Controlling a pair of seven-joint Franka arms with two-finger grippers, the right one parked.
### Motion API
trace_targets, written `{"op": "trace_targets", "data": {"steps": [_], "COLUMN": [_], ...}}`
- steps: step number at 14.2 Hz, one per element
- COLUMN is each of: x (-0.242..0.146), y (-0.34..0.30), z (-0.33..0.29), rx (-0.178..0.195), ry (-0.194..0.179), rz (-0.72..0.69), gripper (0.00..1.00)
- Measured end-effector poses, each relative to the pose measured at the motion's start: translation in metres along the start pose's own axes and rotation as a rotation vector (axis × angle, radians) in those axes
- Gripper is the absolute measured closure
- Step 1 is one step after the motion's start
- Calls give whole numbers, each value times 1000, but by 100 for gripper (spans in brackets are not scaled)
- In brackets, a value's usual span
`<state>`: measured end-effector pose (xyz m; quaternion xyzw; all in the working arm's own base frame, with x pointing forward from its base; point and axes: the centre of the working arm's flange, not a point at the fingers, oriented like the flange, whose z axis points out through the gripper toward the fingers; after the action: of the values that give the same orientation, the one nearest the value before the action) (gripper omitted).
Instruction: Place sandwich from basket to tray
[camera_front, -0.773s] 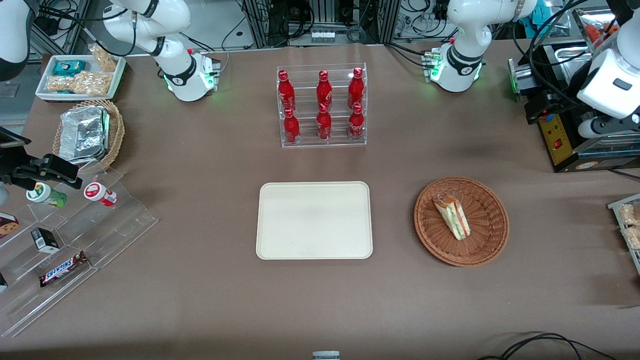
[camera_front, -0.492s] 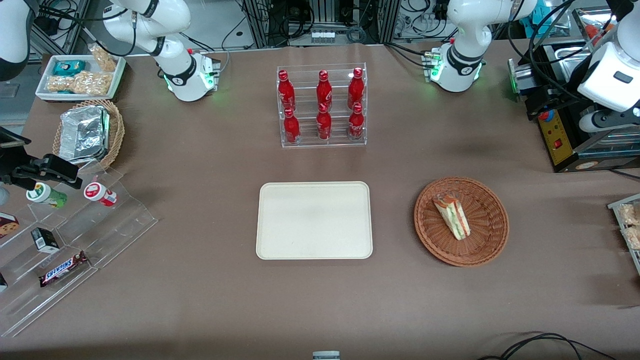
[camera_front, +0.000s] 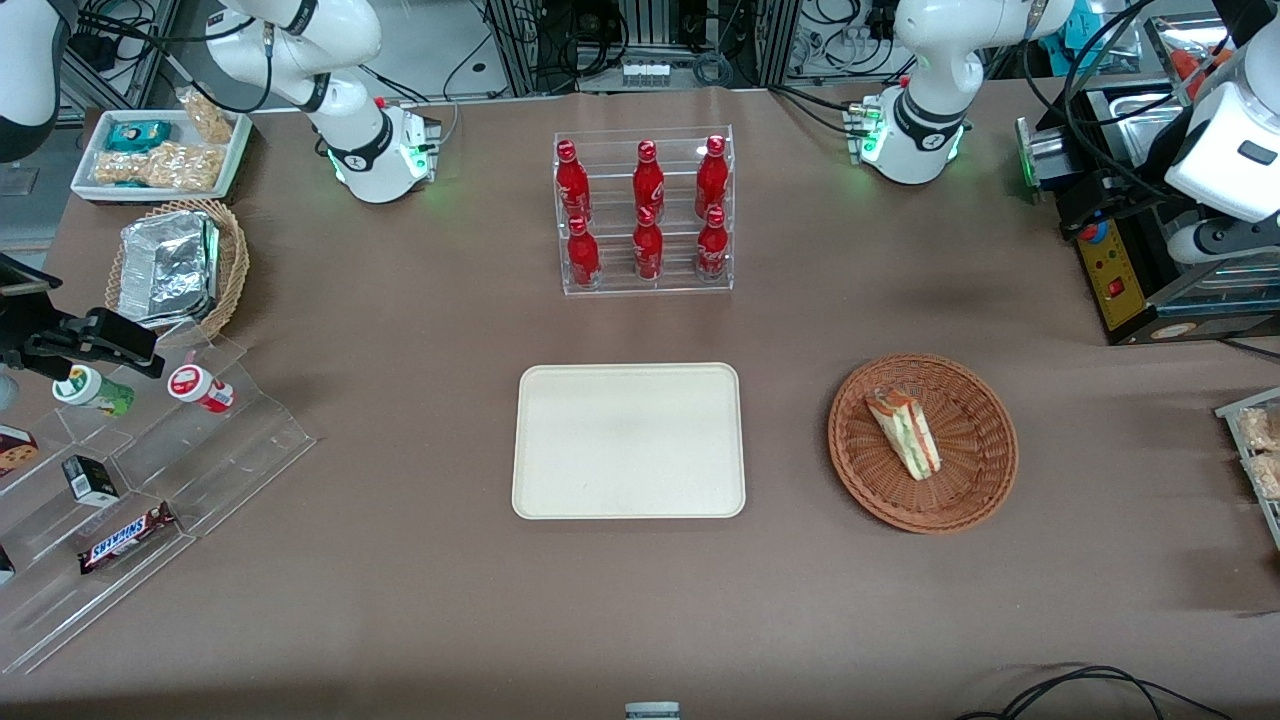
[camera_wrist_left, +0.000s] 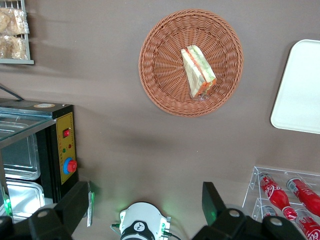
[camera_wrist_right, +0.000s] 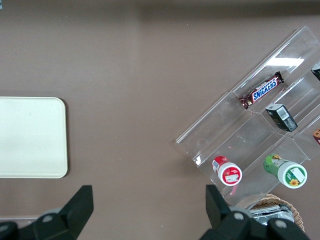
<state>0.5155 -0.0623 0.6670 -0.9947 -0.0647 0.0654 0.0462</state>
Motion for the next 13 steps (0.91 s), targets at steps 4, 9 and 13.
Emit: {"op": "trace_targets", "data": {"steps": [4, 9, 13], "x": [1, 30, 97], "y": [0, -6, -3], "z": [6, 50, 131], "rx": [3, 5, -25], "ry": [-11, -96, -124], "rz": [-1, -14, -62], "gripper": [0, 0, 0]}}
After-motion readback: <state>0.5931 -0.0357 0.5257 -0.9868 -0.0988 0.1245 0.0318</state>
